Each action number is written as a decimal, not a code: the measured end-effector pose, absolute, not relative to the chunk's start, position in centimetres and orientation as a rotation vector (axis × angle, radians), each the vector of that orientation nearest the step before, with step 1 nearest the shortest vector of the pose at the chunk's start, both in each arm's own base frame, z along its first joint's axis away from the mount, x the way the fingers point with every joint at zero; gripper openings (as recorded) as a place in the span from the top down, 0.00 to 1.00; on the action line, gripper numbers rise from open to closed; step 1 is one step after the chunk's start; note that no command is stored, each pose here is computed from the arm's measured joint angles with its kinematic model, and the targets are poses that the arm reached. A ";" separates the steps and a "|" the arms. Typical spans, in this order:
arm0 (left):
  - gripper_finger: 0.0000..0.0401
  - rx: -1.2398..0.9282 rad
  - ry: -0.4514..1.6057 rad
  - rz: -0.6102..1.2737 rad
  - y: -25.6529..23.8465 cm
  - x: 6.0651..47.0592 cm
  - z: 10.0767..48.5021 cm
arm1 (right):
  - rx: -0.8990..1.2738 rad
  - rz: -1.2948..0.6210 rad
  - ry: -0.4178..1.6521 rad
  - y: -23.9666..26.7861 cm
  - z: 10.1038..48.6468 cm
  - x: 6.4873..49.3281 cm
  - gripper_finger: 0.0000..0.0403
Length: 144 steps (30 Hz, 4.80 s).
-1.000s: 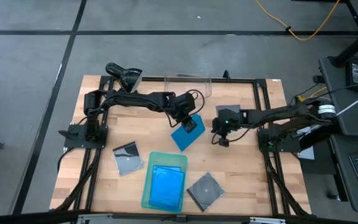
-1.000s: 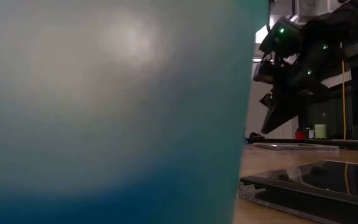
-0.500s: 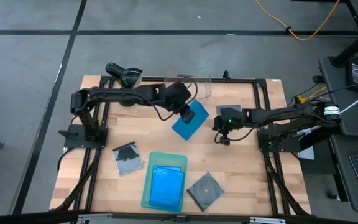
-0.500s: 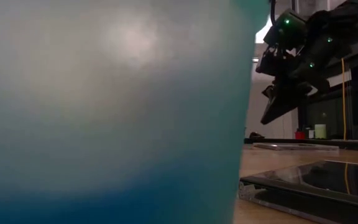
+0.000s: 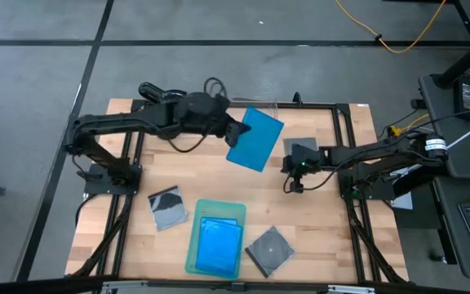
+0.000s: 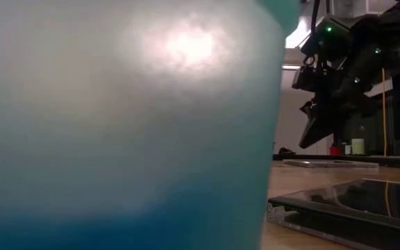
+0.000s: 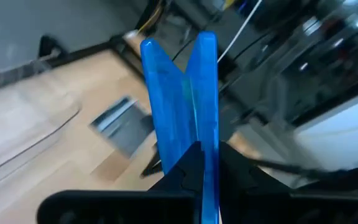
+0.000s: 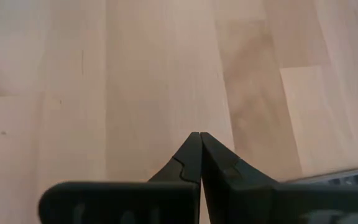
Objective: Pick & place jewel cases by type
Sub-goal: Put the blue cd case into the green bin
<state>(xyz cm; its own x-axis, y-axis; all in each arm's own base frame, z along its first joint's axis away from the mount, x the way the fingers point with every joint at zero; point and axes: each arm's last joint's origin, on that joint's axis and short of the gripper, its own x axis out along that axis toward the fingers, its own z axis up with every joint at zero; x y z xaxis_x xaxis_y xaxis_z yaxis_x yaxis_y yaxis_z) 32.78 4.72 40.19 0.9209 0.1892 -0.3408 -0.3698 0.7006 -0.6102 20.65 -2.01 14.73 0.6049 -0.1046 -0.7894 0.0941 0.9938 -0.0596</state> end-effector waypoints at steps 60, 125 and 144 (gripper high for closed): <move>0.98 1.043 0.138 0.593 -8.2 28.6 47.4 | -0.064 -0.089 0.872 -1.9 15.0 21.0 0.99; 0.98 -1.032 0.203 0.332 -15.8 26.3 36.5 | -0.153 0.001 0.774 -2.4 15.7 21.6 0.99; 0.98 -1.343 0.323 0.472 -22.5 24.9 27.0 | -0.182 0.009 0.750 -2.4 15.8 21.8 0.99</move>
